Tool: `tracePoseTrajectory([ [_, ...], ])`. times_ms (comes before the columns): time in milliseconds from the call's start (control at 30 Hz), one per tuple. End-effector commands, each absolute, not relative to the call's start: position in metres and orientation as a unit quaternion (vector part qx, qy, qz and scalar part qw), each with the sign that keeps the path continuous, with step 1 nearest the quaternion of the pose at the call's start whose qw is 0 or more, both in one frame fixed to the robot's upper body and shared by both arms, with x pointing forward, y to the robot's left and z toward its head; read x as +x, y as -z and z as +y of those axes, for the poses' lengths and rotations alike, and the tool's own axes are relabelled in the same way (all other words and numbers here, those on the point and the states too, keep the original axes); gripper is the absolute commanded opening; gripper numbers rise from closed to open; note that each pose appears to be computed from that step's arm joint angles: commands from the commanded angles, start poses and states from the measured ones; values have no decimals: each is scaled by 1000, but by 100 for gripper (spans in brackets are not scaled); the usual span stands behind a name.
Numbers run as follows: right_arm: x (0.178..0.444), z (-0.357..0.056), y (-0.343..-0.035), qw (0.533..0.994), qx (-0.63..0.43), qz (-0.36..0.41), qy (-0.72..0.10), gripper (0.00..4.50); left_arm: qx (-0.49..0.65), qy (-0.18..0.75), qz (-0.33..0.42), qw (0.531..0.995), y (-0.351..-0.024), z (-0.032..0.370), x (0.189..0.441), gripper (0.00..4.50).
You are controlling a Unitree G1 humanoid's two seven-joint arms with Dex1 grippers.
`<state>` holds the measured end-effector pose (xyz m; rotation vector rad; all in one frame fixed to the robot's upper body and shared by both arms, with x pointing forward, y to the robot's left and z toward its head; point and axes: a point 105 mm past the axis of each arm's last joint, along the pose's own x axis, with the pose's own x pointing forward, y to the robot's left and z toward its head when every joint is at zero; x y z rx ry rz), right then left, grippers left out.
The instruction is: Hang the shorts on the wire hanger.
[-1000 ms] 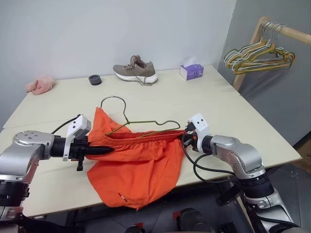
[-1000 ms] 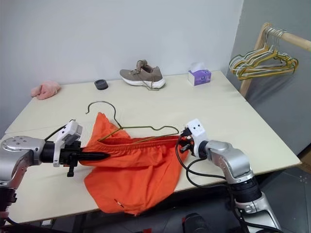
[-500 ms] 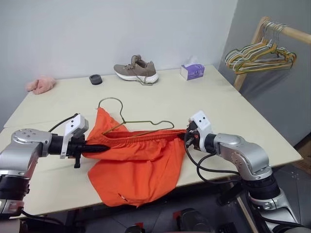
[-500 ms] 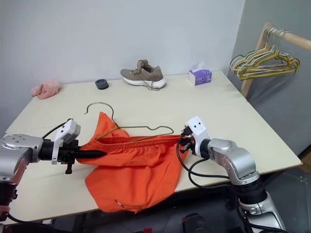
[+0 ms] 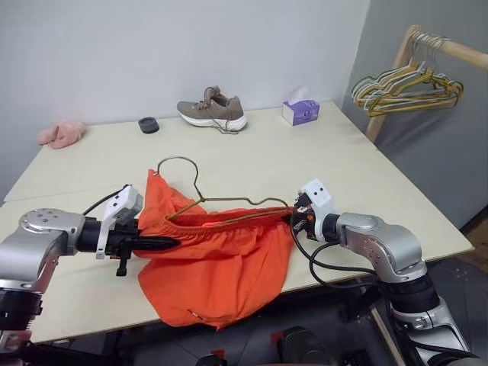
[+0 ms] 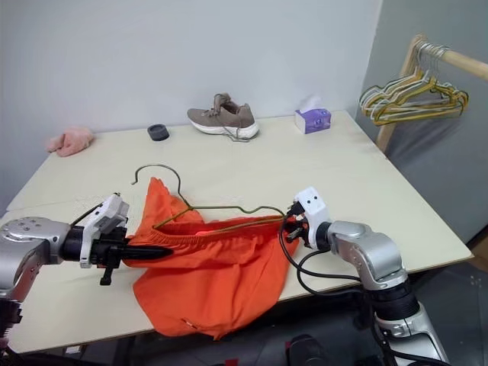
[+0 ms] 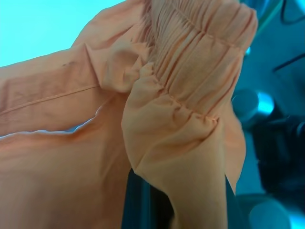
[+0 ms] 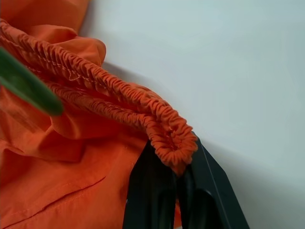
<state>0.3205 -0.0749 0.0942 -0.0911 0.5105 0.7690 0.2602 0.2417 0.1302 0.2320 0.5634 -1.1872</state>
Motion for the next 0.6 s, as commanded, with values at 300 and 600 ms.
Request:
tracePoseTrajectory([
  [300, 326, -87, -107, 906, -56, 223, -356, 2, 145, 518, 277, 797, -129, 262, 269, 0],
  [600, 321, -82, -119, 899, -103, 196, -378, 2, 184, 496, 297, 795, -116, 272, 272, 0],
])
